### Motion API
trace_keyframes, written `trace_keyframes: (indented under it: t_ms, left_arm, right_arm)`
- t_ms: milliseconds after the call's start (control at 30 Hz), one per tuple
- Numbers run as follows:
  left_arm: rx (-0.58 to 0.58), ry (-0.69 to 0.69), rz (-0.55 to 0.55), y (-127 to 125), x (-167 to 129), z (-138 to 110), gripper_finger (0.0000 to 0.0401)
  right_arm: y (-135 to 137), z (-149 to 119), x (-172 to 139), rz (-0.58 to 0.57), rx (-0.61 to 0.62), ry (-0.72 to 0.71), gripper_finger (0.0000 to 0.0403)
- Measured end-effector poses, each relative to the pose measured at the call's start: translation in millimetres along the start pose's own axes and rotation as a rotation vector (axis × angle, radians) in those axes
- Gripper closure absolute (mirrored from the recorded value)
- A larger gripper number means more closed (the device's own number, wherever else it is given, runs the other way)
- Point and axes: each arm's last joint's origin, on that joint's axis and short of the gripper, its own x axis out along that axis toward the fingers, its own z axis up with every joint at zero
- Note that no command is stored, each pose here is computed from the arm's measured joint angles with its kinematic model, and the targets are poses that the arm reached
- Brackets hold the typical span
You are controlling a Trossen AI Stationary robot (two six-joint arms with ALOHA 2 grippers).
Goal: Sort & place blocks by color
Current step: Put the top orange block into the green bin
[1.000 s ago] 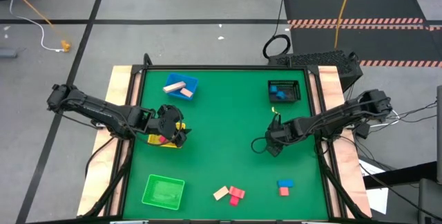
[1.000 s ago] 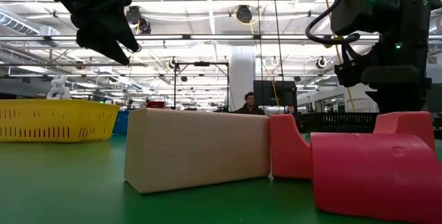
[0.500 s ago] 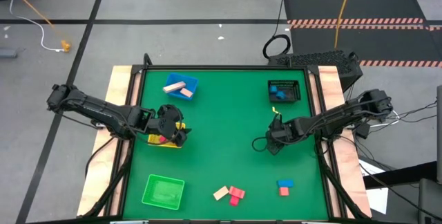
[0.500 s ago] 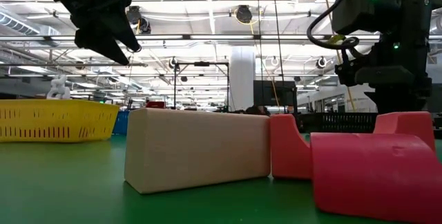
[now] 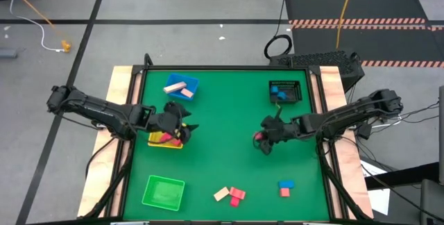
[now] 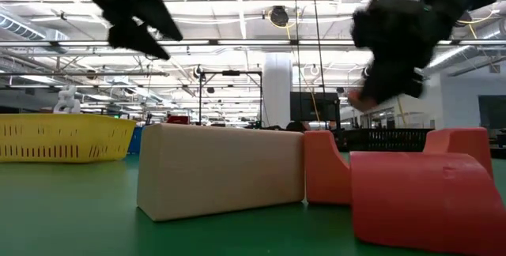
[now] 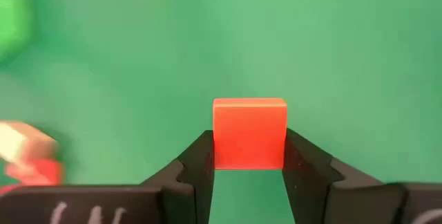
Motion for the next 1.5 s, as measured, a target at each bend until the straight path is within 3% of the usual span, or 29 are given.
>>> trace_keyframes:
  t_ms: [167, 300, 500, 667, 767, 1033, 1500]
  left_arm:
    - [0.296, -0.101, -0.048, -7, 2, 9, 0.0082]
    - [0.455, -0.157, -0.120, -15, 5, 15, 0.0082]
    - [0.597, -0.186, -0.248, -25, 15, 15, 0.0082]
    - [0.696, -0.230, -0.252, -32, 23, 15, 0.0082]
    - [0.741, -0.269, -0.261, -35, 26, 16, 0.0082]
    - [0.744, -0.306, -0.444, -48, 27, 14, 0.0082]
    - [0.794, -0.328, -0.517, -63, 21, 5, 0.0082]
  right_arm:
    - [11, 20, -1, 0.155, -0.094, -0.159, 0.0285]
    - [20, 34, -6, 0.333, -0.120, -0.229, 0.0285]
    - [34, 47, -8, 0.603, -0.142, -0.292, 0.0285]
    - [38, 48, 7, 0.721, -0.124, -0.248, 0.0285]
    - [38, 49, 19, 0.772, -0.095, -0.217, 0.0285]
    - [52, 63, 43, 0.869, -0.107, -0.153, 0.0285]
    - [71, 102, 69, 0.975, -0.150, -0.090, 0.0283]
